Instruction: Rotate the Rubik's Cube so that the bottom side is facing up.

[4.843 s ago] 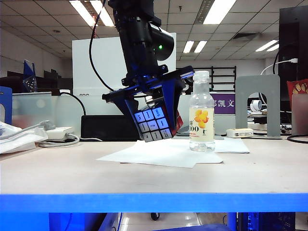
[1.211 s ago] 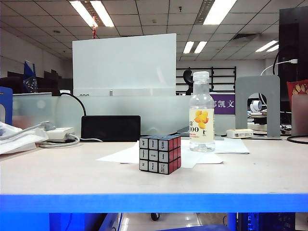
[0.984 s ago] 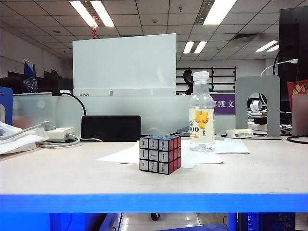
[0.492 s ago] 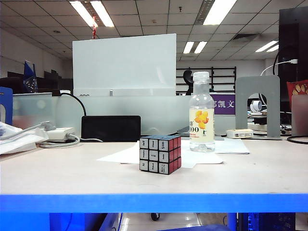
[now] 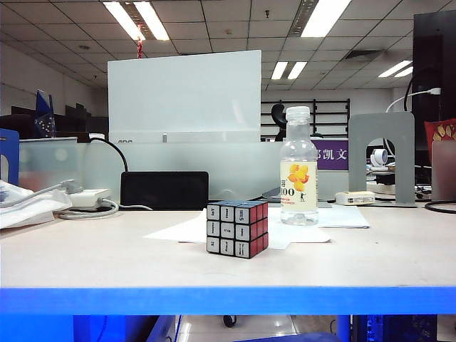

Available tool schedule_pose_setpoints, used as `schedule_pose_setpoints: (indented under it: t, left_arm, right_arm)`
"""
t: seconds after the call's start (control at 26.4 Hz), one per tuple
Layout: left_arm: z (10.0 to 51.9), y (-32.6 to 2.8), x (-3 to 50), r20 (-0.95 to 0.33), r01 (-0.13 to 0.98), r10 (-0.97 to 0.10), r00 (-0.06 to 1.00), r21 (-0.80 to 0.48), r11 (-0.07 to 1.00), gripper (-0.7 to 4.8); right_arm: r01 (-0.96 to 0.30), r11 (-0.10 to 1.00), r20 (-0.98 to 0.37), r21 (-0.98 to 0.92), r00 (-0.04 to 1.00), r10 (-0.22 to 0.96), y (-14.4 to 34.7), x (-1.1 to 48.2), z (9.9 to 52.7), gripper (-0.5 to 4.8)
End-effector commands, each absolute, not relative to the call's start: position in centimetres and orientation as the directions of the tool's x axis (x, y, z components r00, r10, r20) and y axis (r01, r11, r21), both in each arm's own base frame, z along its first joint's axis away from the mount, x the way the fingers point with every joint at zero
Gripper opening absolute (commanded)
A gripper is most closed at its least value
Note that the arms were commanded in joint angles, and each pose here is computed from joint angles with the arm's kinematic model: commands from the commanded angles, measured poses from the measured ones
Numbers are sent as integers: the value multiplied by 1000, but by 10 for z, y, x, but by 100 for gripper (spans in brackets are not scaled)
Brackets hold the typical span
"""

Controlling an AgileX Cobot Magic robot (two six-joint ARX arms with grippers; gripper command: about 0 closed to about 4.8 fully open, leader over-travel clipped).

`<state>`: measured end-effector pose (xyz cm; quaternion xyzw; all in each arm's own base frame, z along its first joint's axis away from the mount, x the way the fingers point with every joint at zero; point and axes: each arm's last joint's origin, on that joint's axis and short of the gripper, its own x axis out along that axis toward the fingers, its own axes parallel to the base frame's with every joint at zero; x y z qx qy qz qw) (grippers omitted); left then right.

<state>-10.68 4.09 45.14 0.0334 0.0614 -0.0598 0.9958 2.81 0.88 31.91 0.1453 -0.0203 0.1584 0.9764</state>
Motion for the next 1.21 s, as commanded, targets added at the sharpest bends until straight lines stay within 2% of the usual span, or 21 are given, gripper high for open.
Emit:
schedule_pose_setpoints:
  t: [0.04,0.19,0.42,0.87,1.02,1.21]
  left_arm:
    - [425,37,-99,-98,158,-160,982,-29,987,-6]
    - [390,29,-78,-64,183,-189,980,-85,979,-6]
    - [361,14,-32,-14,202,-203,979,-84,976,-6]
    - [290,-16,62,121,202,-191,974,-92,975,-6]
    - [260,-21,78,113,190,-178,977,-103,976,-6]
    - [236,-24,87,97,174,-158,983,-181,968,-6]
  right_arm:
    - [-313,905,69,287,949,307,9,34,311,-1]
    - [-302,905,32,300,951,307,9,42,300,-1]
    - [-300,905,25,302,951,307,9,56,281,-1]
    - [-337,890,174,308,940,295,8,84,245,-1]
    - [-279,903,144,327,959,244,7,89,232,-1]
    - [-207,907,96,366,978,184,5,94,214,-1]
